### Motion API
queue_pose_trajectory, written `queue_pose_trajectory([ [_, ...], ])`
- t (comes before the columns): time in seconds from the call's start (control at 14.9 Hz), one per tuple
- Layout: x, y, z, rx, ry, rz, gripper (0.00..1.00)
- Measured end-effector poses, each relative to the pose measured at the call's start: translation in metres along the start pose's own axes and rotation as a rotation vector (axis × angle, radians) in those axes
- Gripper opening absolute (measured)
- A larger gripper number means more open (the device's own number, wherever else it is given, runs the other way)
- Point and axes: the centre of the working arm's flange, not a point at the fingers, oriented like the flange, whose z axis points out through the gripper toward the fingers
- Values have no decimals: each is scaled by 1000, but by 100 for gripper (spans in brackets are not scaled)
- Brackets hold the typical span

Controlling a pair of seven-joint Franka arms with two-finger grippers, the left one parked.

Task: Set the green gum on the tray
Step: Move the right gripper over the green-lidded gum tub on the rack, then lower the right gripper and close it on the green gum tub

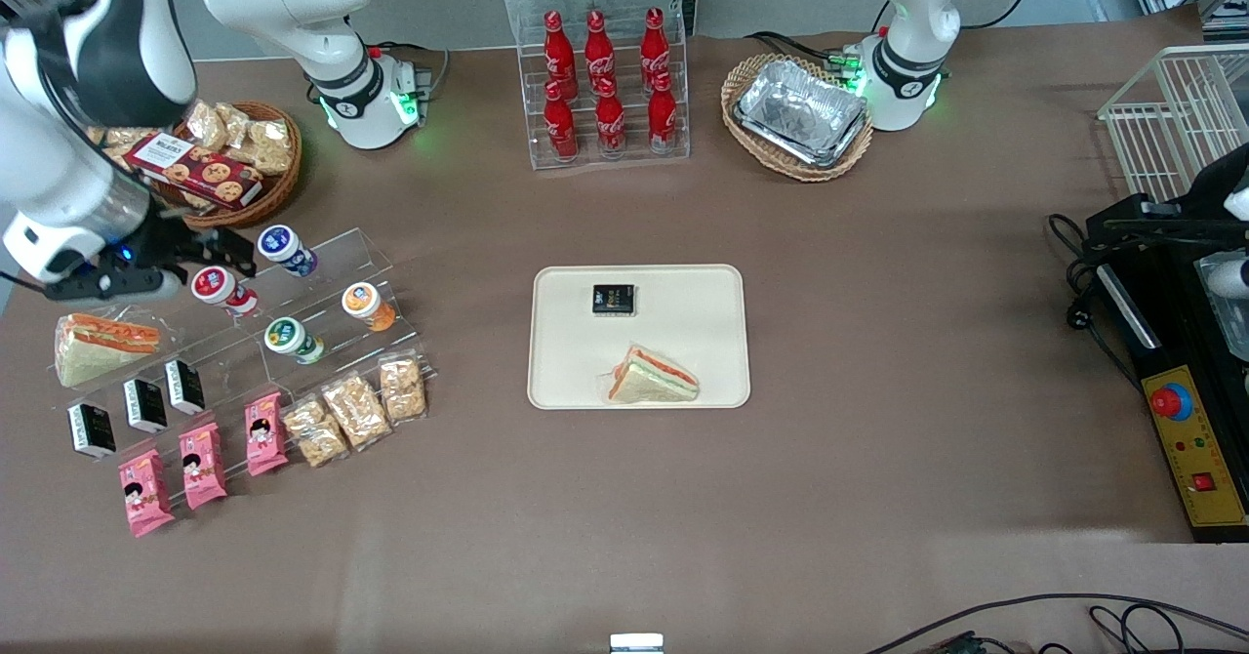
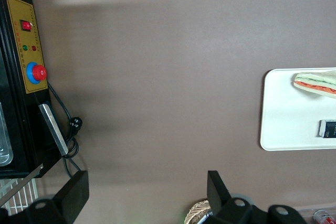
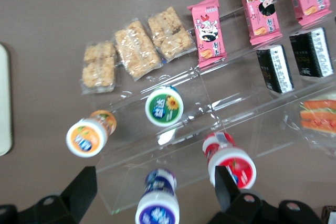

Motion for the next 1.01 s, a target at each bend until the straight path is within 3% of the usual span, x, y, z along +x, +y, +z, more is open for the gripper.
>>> queue_pose_trajectory([
  [0.34,29,2,76,-10,-53,16,99],
  [1.01,14,1,167,-9,-18,35,98],
])
